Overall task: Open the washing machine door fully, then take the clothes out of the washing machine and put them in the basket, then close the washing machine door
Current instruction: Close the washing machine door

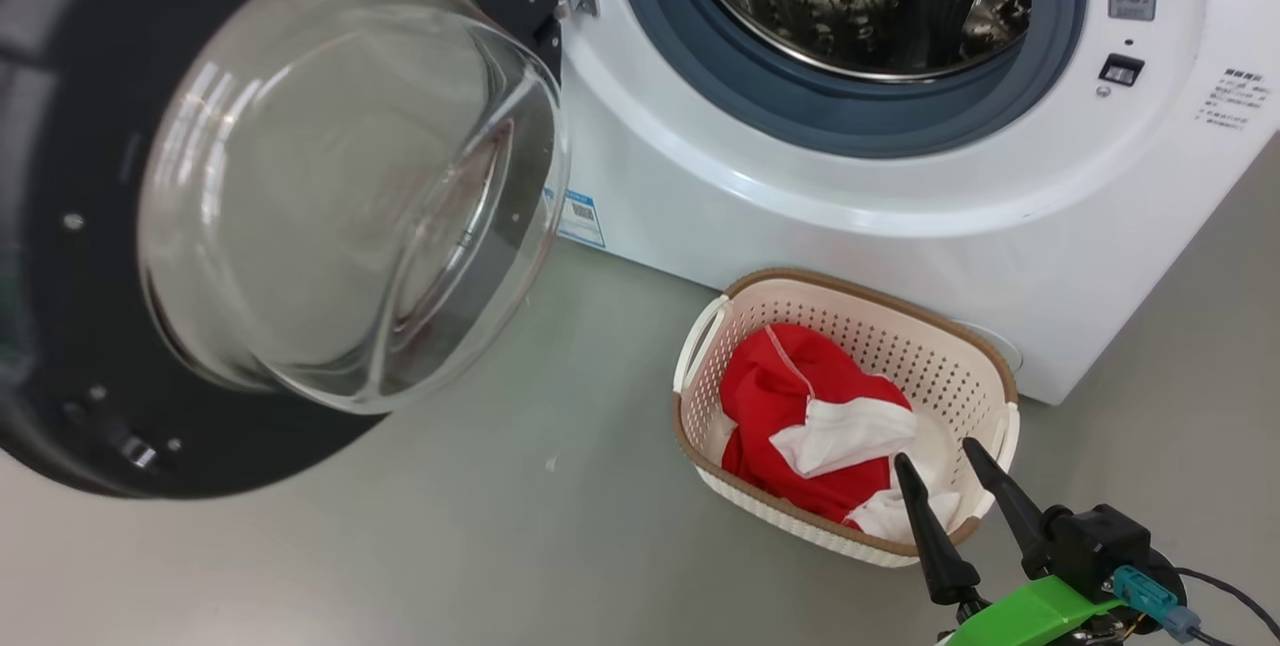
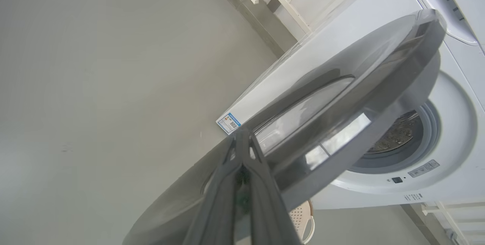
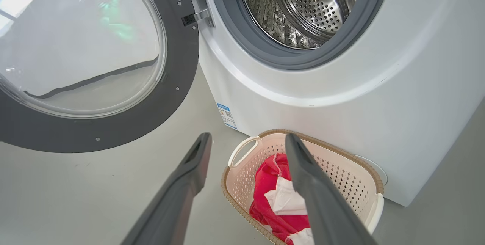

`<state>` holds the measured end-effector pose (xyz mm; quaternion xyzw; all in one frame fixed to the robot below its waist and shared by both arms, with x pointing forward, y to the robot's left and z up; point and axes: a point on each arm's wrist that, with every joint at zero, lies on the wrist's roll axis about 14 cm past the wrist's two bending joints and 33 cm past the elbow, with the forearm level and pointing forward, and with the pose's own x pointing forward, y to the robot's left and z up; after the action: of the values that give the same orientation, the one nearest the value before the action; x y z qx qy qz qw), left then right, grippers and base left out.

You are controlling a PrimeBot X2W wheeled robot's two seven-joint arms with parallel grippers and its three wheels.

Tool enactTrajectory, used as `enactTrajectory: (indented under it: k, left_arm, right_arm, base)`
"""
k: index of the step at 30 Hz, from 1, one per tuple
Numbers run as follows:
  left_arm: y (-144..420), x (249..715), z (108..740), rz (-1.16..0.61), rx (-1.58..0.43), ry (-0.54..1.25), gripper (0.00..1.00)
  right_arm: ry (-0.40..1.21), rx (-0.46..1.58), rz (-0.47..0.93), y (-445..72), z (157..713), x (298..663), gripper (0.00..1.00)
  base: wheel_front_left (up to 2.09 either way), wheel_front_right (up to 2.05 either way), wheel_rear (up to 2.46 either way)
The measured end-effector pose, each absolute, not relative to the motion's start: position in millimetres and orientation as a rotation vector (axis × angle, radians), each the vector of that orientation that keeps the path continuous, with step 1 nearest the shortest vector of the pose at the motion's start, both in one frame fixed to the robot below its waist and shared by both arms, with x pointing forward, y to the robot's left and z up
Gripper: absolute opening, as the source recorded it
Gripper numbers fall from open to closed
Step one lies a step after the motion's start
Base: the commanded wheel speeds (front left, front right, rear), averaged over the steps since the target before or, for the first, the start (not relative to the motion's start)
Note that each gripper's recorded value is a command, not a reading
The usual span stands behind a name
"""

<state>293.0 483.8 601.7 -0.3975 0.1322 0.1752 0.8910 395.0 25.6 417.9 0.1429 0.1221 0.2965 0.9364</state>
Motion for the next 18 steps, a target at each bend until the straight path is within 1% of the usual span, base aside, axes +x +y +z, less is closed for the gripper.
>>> enactTrajectory:
  k: [6,12,18]
  left_arm:
    - [455,290,604,0.238,-0.807,0.319,0.0]
    - [409,300,607,0.056,-0.782,0.387,0.0]
    - [378,310,613,-0.058,-0.737,0.414,0.0]
  right_arm:
    - [0.226,0.296,0.599,23,428,393,1.0]
    - [0.224,0.291,0.584,15,429,387,1.0]
    - [0.208,0.297,0.558,6,435,387,1.0]
  base:
    - [0.0,0.0,0.0]
    - [0.0,0.0,0.0]
    - [0.0,0.0,0.0]
